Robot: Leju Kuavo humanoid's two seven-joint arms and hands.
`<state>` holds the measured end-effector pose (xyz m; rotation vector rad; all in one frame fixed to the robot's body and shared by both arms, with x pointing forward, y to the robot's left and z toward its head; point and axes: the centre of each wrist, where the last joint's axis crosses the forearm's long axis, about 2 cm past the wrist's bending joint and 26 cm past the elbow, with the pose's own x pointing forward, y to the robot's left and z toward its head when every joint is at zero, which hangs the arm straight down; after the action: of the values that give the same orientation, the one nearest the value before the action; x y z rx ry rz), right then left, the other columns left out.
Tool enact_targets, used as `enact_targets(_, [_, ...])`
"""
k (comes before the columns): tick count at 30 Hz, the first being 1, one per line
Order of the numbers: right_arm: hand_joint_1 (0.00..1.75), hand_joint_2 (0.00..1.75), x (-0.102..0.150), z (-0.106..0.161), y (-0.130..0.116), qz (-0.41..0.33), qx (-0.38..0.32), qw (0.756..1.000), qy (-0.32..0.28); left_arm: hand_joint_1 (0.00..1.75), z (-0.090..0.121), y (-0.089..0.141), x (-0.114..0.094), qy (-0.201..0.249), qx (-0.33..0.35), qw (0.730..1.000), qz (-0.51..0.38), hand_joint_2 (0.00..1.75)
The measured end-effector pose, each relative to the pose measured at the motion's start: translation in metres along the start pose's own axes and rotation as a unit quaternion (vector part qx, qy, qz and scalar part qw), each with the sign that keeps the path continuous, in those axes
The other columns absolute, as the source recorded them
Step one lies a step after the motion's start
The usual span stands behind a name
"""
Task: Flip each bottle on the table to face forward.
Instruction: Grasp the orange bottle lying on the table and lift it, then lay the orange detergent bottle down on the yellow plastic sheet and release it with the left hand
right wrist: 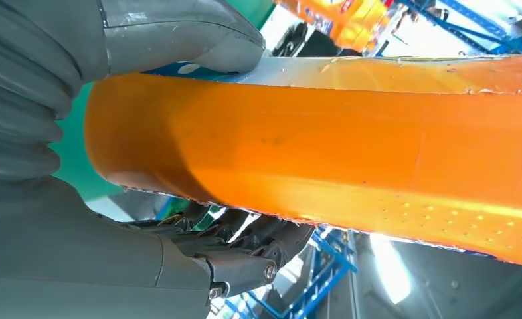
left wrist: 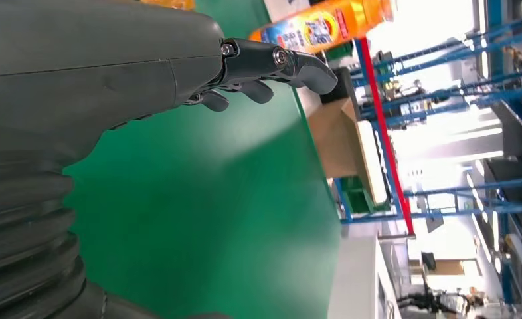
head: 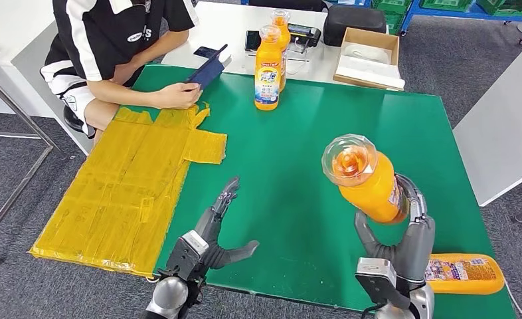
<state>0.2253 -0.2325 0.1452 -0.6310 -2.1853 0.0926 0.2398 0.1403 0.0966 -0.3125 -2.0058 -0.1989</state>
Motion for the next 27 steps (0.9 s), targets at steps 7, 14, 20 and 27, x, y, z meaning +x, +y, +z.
enact_targets(7, [1.75,1.75,0.003,0.008,0.033,-0.055,0.061,0.996,0.021,0.00,-0.008,-0.009,0.008,-0.015,-0.017,1.000,0.013,1.75])
enact_targets(14, [1.75,1.75,0.012,0.026,0.085,-0.103,0.133,0.985,0.049,0.00,-0.020,-0.017,0.022,-0.041,-0.035,0.998,0.028,1.75])
enact_targets(20, [1.75,1.75,0.015,0.038,0.106,-0.125,0.175,0.974,0.069,0.00,-0.025,-0.021,0.028,-0.055,-0.043,0.997,0.029,1.75])
enact_targets(27, [1.75,1.75,0.013,0.046,0.116,-0.133,0.196,0.968,0.089,0.00,-0.028,-0.024,0.031,-0.061,-0.044,0.997,0.033,1.75])
